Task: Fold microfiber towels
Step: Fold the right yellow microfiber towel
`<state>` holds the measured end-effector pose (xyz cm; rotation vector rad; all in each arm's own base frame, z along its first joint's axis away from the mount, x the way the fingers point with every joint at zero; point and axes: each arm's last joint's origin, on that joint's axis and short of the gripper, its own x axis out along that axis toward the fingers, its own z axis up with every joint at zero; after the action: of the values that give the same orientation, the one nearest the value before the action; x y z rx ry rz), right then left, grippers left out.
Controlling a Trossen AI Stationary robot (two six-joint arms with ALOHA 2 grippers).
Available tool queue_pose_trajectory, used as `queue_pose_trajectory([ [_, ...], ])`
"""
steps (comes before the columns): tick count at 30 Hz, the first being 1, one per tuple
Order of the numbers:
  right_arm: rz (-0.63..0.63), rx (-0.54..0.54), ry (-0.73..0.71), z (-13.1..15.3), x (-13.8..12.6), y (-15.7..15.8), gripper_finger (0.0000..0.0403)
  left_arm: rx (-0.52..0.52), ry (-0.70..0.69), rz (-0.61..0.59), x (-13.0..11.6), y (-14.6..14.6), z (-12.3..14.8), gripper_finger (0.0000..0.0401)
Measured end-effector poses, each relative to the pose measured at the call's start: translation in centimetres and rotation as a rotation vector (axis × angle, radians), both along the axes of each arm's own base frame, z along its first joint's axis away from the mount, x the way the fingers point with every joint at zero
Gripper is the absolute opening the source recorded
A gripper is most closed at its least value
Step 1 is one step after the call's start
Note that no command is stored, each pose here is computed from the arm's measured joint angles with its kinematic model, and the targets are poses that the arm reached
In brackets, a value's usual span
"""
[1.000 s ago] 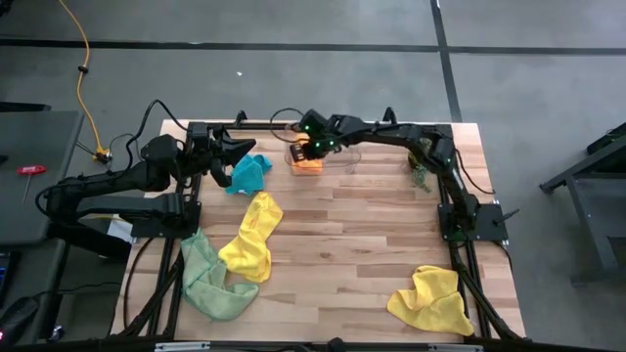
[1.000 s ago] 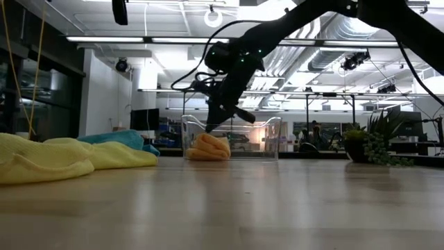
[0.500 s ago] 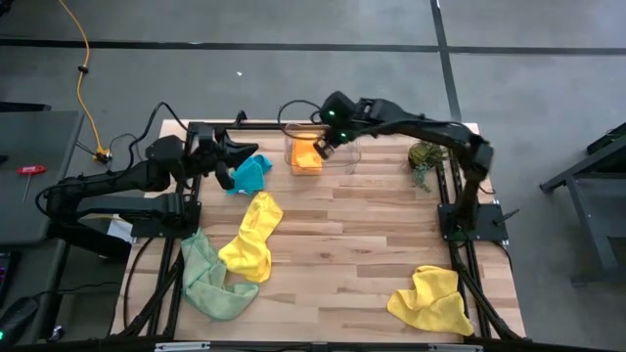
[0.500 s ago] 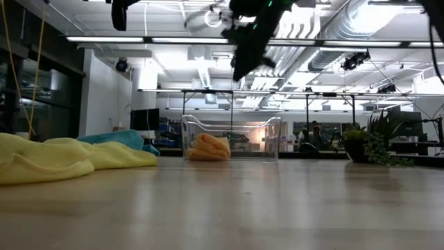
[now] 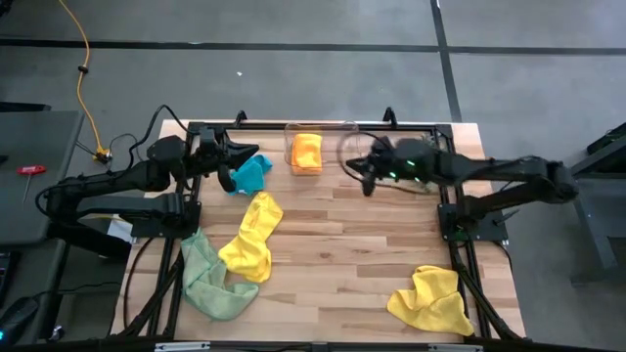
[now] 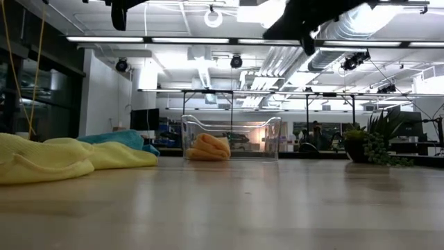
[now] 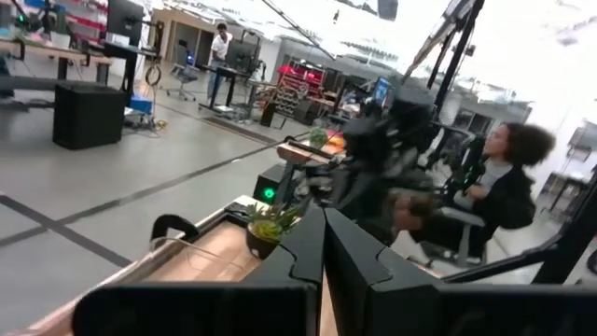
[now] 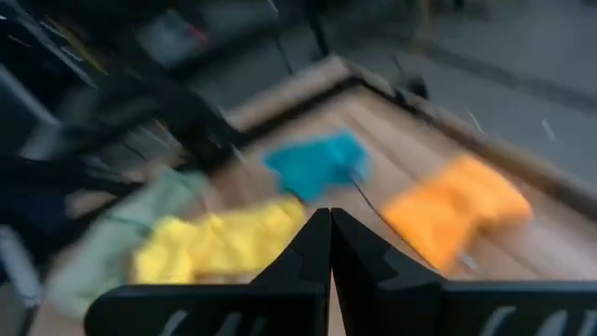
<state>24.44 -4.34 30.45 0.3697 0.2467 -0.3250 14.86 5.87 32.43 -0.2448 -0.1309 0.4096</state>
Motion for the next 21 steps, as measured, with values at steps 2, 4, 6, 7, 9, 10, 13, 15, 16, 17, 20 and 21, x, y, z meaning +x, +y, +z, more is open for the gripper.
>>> queue_pose_trajectory([
  [2, 0.038, -0.079, -0.091, -0.1, -1.1, 0.7, 0.0, 0.038, 0.025, 0.003, 0.0, 0.0, -0.1, 0.0],
  [4, 0.065, -0.154, -0.171, -0.1, -2.0, 1.3, 0.0, 0.077, 0.047, -0.001, 0.0, 0.0, -0.1, 0.0],
  [6, 0.08, -0.207, -0.218, 0.0, -2.8, 1.6, 0.0, 0.109, 0.064, -0.008, 0.0, 0.0, -0.1, 0.0],
  [7, 0.085, -0.219, -0.226, 0.0, -3.1, 1.7, 0.0, 0.123, 0.071, -0.009, 0.0, -0.1, -0.2, 0.0],
  [9, 0.086, -0.217, -0.235, 0.2, -3.5, 1.8, 0.0, 0.14, 0.079, -0.008, 0.0, -0.1, -0.2, 0.0],
  [10, 0.086, -0.216, -0.242, 0.3, -3.6, 1.8, 0.0, 0.142, 0.079, -0.008, 0.0, -0.1, -0.2, 0.0],
  [13, 0.087, -0.219, -0.252, 0.6, -3.7, 1.9, 0.0, 0.142, 0.08, -0.007, 0.0, 0.0, -0.2, 0.0],
  [15, 0.091, -0.217, -0.252, 0.6, -3.7, 1.9, 0.0, 0.142, 0.08, -0.007, 0.0, 0.0, -0.2, 0.0],
  [16, 0.091, -0.217, -0.252, 0.6, -3.7, 1.9, 0.0, 0.142, 0.08, -0.007, 0.0, 0.0, -0.2, 0.0],
  [17, 0.092, -0.217, -0.251, 0.5, -3.7, 1.9, 0.0, 0.142, 0.08, -0.007, 0.0, 0.0, -0.2, 0.0],
  [20, 0.093, -0.216, -0.252, 0.6, -3.7, 1.9, 0.0, 0.142, 0.08, -0.006, 0.0, 0.0, -0.2, 0.0],
  [21, 0.093, -0.213, -0.253, 0.6, -3.7, 1.9, 0.0, 0.142, 0.08, -0.006, 0.0, 0.0, -0.2, 0.0],
])
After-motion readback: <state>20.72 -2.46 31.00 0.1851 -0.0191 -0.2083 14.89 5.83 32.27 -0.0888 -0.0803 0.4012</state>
